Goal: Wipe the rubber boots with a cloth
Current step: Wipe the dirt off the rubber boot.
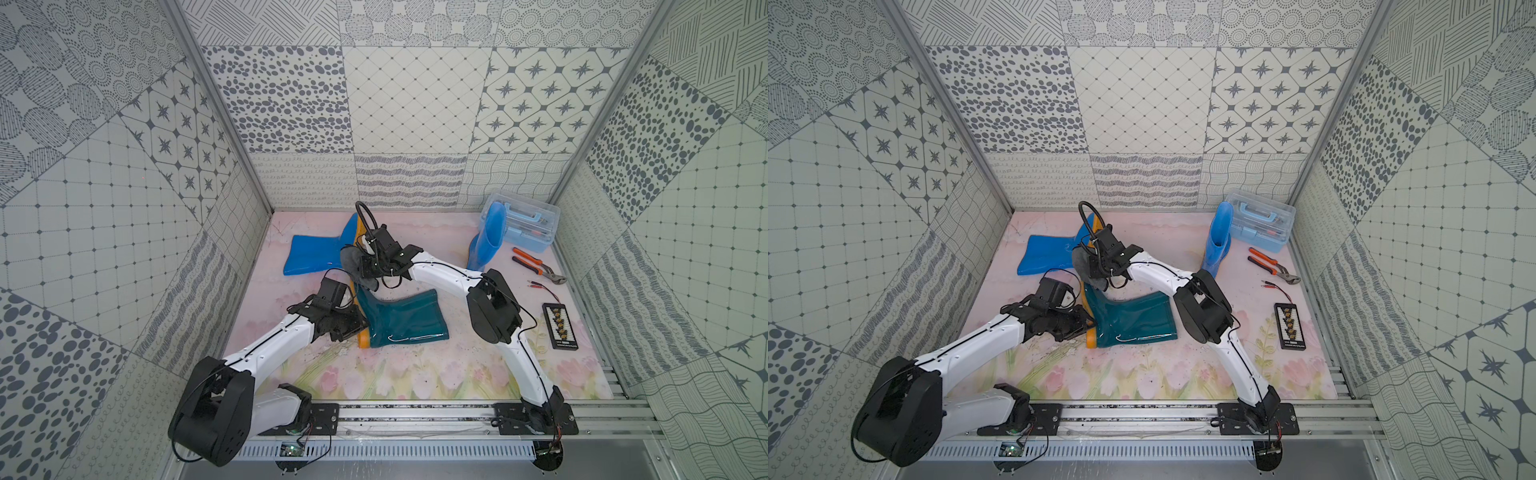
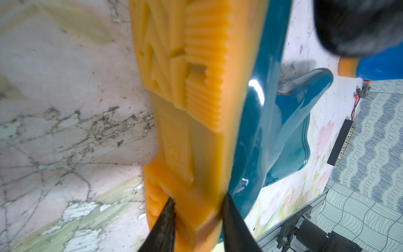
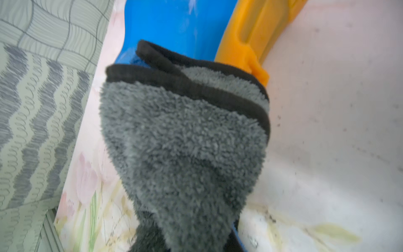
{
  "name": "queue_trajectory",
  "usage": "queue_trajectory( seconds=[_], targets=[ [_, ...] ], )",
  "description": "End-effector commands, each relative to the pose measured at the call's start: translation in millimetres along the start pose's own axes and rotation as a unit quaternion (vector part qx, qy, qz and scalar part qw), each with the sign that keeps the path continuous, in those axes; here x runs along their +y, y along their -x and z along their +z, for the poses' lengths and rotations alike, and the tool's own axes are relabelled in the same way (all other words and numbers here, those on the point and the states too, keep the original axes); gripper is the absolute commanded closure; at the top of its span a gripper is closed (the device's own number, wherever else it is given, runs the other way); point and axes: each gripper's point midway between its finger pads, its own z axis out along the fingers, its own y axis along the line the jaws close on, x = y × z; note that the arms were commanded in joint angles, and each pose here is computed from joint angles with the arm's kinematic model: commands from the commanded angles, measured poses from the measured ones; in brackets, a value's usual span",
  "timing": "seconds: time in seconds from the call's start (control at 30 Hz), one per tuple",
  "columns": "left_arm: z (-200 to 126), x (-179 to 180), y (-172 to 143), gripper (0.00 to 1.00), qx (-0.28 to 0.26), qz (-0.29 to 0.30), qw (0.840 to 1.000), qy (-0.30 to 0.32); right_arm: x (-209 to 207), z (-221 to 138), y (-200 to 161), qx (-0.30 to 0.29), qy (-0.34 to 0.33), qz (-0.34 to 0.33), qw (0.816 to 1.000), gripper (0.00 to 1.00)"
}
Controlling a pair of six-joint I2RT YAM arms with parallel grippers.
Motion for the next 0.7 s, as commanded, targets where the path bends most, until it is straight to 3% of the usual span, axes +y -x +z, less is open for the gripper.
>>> queue_trajectory(
  seconds=[0.0, 0.27, 0.53, 0.67],
  targets=[
    [8, 33, -36, 1.00, 0.073, 0.000, 0.995, 0.064, 26, 8, 11, -0.037, 0.045, -0.003, 0.998, 1.00],
    [8, 39, -39, 1.00, 0.074, -0.004, 0.994, 0.077, -8, 3, -38, -0.008, 0.009, 0.017, 1.000, 1.00],
    [7, 43, -40, 1.00, 0.072, -0.002, 0.994, 0.083, -46, -32, -37, -0.017, -0.038, 0.018, 0.999, 1.00],
    [7, 43, -40, 1.00, 0.072, -0.002, 0.994, 0.084, -26, -37, -34, -0.018, -0.017, 0.007, 1.000, 1.00]
  ],
)
